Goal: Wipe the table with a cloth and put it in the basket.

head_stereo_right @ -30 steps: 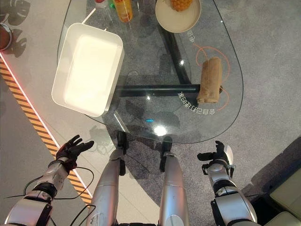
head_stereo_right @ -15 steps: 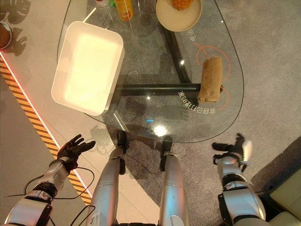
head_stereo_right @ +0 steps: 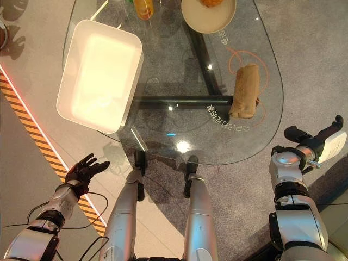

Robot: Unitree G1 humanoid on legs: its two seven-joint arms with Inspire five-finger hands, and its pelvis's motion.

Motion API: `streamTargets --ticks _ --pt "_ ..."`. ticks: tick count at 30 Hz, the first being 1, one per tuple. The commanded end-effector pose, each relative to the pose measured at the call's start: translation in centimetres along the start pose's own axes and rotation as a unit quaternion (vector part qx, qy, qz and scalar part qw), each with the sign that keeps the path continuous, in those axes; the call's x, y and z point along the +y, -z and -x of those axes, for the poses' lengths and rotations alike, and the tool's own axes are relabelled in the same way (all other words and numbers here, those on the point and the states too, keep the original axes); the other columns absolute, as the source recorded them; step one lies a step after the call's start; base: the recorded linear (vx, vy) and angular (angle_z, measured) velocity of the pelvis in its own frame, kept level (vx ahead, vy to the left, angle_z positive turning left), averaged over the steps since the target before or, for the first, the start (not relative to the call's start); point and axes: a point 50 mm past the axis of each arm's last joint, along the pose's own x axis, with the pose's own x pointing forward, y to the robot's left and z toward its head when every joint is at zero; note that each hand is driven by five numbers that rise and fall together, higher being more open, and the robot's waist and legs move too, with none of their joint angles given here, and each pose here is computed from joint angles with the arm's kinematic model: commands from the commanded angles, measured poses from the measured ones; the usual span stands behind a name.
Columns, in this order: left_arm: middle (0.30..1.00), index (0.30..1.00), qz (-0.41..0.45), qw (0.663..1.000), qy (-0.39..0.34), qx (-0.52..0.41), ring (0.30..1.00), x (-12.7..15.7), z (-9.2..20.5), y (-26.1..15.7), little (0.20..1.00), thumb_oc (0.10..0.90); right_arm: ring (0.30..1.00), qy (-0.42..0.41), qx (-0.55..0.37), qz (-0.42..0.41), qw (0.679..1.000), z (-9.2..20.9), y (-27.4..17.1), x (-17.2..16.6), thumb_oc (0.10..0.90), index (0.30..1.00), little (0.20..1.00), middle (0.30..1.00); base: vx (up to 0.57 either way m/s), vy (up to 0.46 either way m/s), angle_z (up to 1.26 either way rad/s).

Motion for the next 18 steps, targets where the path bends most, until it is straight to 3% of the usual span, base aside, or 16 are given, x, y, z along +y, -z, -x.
streamTargets --ticks 1,9,18 --pt "0.900 0.900 -0.007 0.999 -0.050 -0.019 0.900 3.3 0.5 -1.2 0.900 0.800 0.900 0.064 -0.095 -0.053 0.992 -0.8 -4.1 -1.5 0.800 0.900 0.900 0.900 0.00 0.000 0.00" --pt "0.900 0.900 0.003 0.999 -0.039 -0.015 0.900 2.0 0.5 -0.1 0.900 0.800 0.900 -0.048 -0.241 -0.092 0.965 3.2 -10.5 2.1 0.800 0.900 0.900 0.900 0.00 0.050 0.00" --pt "0.900 0.900 0.008 0.999 -0.035 -0.008 0.900 1.4 0.7 1.2 0.900 0.800 0.900 -0.115 -0.262 -0.093 0.953 6.1 -10.4 4.2 0.800 0.900 0.900 0.900 0.00 0.025 0.00"
